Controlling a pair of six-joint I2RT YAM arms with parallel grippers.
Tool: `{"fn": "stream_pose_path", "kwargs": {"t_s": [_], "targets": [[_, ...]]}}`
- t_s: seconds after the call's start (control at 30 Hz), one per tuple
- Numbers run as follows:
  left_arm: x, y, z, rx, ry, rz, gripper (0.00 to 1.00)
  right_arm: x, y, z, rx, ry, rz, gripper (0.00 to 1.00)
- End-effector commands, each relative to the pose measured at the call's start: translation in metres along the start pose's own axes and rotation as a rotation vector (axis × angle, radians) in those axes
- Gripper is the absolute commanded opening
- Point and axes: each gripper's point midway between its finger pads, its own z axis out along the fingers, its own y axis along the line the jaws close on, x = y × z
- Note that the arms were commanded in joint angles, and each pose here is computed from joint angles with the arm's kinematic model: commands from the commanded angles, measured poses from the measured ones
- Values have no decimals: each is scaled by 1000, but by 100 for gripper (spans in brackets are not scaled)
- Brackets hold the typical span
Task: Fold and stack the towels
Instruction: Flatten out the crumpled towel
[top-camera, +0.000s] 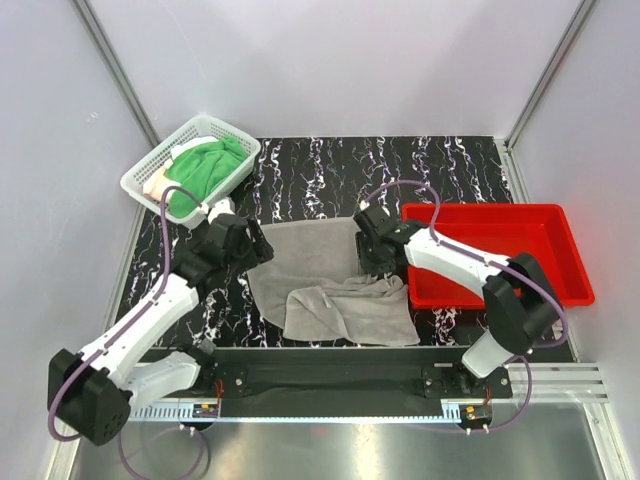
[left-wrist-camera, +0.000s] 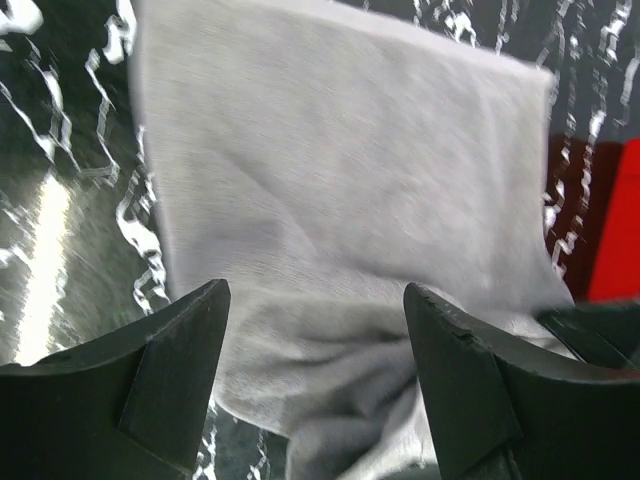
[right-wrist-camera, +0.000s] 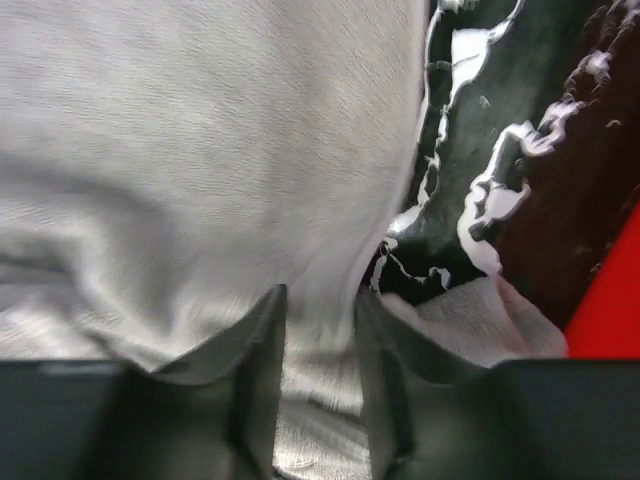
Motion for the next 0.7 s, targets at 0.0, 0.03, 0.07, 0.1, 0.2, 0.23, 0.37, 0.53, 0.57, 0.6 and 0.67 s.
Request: {"fn": "stream_pose_path", "kwargs": {"t_s": [0.0,0.03,0.07,0.1,0.2,0.23,0.37,0.53,0.57,0.6,0.67], "targets": [[-25,11,0,-86,-63,44,76,-69,11,-39,-27,-232,30,43],[-31,23,3,-131,-81,24,76,-84,14,-44,-37,-257,25,43],[-34,30,6,-153,-85,9,76,-111,22,-49,-62,-293,-3,43],[-39,36,9,-168,-94,-11,76,-125,28,-49,-88,-308,-15,44],[-54,42,27,-128,-110,-44,76,-167,21,-34,-55,-326,-10,47],[-60,47,31,-140,-116,-54,75,-178,11,-28,-51,-320,7,48],[-65,54,68,-196,-40,-6,73,-209,4,6,-47,-294,-33,52],[-62,61,114,-228,64,13,68,-212,-4,46,-34,-237,-89,50],[-59,62,119,-232,80,12,67,-208,-8,59,-15,-213,-94,50],[-60,64,123,-241,90,2,66,-205,-8,65,-17,-205,-95,50],[-47,78,132,-295,138,-16,64,-196,-8,82,-29,-172,-101,50]]}}
